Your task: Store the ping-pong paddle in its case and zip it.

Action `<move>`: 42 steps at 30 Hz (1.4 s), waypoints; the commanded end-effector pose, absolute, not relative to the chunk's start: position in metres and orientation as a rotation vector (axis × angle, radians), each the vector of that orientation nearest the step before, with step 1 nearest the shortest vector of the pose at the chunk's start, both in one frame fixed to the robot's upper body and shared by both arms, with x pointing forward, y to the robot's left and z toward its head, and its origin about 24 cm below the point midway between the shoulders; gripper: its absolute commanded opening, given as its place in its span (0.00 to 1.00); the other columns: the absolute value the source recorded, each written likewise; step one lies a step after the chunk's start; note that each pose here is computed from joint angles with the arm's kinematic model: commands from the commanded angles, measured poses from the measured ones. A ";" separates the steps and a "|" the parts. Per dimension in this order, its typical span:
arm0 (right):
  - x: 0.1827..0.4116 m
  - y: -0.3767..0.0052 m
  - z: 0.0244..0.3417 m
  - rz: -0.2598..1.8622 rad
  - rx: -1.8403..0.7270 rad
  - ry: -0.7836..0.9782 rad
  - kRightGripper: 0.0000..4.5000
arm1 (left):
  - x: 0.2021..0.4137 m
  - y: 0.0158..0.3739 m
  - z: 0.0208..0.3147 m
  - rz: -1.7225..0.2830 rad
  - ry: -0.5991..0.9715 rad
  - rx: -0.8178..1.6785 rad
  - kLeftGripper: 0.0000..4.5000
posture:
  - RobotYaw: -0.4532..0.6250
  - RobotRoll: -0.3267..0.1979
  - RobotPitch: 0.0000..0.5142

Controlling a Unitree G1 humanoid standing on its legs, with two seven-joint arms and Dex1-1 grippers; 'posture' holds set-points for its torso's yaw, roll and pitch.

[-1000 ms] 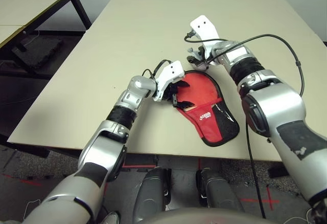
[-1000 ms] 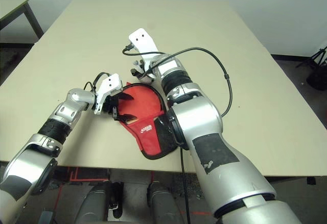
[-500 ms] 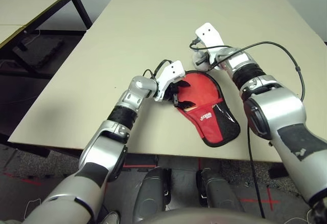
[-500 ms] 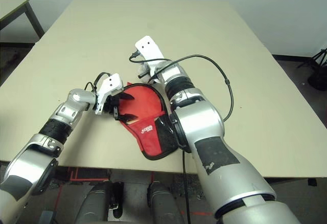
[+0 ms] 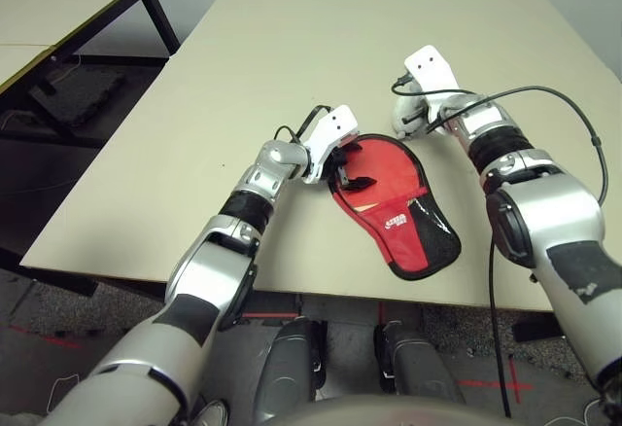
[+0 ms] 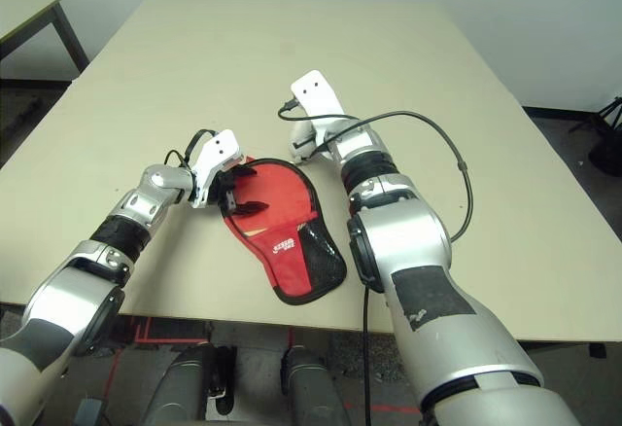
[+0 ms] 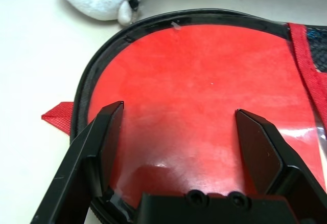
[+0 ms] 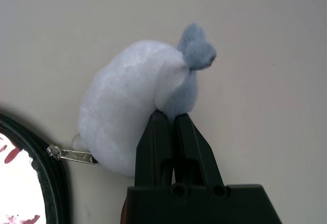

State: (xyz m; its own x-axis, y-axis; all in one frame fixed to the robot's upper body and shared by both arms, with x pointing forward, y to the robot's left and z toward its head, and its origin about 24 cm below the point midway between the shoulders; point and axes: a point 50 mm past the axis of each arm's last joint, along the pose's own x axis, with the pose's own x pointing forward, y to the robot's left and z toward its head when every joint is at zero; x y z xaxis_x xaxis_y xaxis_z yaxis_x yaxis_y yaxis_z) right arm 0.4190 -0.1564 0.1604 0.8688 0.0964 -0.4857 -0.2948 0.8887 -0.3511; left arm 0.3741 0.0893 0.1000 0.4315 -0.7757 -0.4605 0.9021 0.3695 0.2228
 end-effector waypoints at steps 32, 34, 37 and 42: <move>0.227 -0.224 0.165 0.091 -0.276 0.551 0.00 | 0.383 0.103 0.077 -0.931 0.533 0.639 1.00 | 0.16 0.62 0.29; 0.214 -0.224 0.160 0.138 -0.289 0.572 0.00 | 0.384 0.102 0.078 -0.932 0.530 0.646 1.00 | 0.16 0.62 0.29; 0.192 -0.222 0.154 0.222 -0.316 0.613 0.00 | 0.385 0.102 0.081 -0.929 0.523 0.652 1.00 | 0.15 0.62 0.29; 0.164 -0.226 0.150 0.307 -0.344 0.689 0.00 | 0.386 0.103 0.082 -0.926 0.519 0.660 1.00 | 0.14 0.62 0.28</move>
State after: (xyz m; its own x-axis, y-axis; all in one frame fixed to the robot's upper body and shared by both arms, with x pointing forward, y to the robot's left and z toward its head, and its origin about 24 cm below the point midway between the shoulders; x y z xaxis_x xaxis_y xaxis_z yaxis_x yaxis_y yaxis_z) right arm 0.1742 -0.2226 0.1482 0.7558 0.1529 -0.6367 -0.3643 0.9062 -0.2147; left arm 0.3937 0.0856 0.1138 0.5303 -0.6462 -0.5489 0.8477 0.4157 0.3295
